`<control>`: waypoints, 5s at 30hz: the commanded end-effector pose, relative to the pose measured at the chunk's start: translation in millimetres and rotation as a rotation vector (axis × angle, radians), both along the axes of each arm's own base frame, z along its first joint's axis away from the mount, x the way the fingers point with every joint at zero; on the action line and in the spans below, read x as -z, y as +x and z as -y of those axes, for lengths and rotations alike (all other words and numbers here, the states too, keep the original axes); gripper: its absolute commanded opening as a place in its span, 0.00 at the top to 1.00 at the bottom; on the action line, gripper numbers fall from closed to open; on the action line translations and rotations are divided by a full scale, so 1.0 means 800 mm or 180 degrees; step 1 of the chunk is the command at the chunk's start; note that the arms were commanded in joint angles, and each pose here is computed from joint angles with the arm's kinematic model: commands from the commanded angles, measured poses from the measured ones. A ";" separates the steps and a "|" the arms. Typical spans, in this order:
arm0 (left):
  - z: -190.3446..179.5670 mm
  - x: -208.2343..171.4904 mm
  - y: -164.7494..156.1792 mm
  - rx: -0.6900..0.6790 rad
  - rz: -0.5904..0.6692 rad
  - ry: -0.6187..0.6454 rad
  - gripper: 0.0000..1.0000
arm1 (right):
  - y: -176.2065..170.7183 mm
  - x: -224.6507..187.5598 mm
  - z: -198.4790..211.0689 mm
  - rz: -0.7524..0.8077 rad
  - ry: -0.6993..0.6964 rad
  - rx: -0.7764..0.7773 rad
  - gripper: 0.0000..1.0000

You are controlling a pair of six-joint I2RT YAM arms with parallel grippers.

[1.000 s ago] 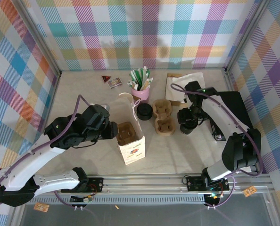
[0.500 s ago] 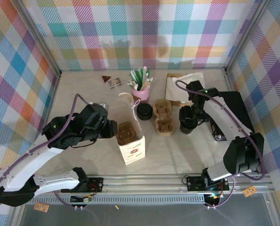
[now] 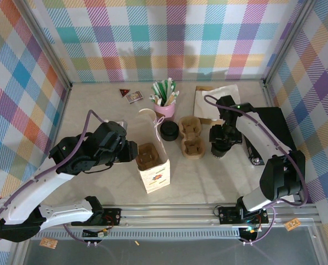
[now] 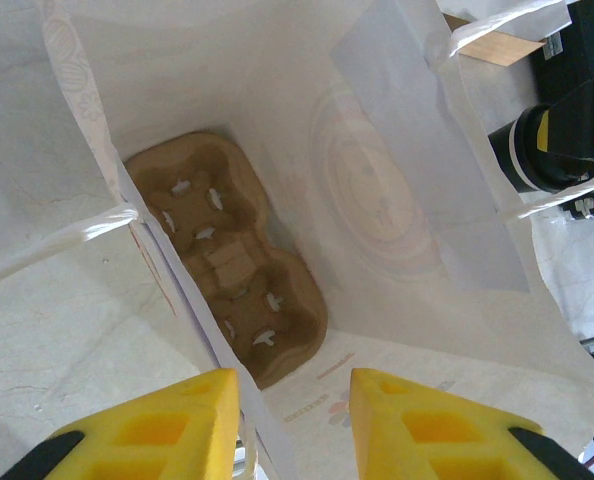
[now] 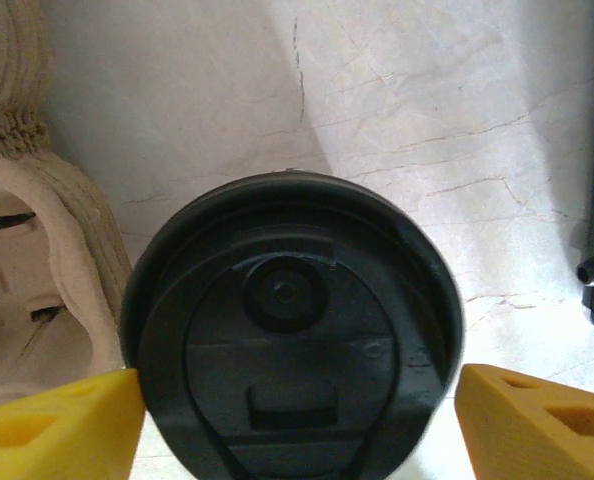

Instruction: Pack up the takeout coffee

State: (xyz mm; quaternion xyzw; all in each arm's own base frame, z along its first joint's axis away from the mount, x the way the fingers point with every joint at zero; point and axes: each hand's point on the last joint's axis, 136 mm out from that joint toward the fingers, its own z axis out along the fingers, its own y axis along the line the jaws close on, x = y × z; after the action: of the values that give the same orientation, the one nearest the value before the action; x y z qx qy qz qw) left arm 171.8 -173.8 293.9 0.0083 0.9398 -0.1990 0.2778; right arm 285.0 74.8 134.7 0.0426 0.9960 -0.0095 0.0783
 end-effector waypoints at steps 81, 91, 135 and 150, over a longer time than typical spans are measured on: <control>-0.022 0.026 0.013 -0.0415 -0.0205 0.0427 0.80 | -0.017 -0.003 -0.019 -0.0221 0.0191 -0.0390 0.35; -0.035 0.024 -0.001 -0.0394 -0.0111 0.0216 0.97 | -0.002 -0.017 -0.013 -0.0209 0.0046 -0.0287 0.36; -0.064 -0.021 0.004 -0.1178 -0.0195 0.0099 0.60 | -0.012 -0.039 -0.011 -0.0006 0.0126 -0.0351 0.37; -0.037 0.020 0.011 -0.1092 -0.0460 0.0228 0.78 | -0.023 -0.040 -0.016 -0.0060 0.0247 -0.0300 0.37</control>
State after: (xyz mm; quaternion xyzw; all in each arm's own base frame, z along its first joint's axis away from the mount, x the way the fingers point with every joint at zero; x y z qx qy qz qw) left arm 181.5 -148.0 277.8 -0.1501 0.9534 -0.1084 0.2382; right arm 276.0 86.0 159.7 -0.0065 0.9972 0.0223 0.0716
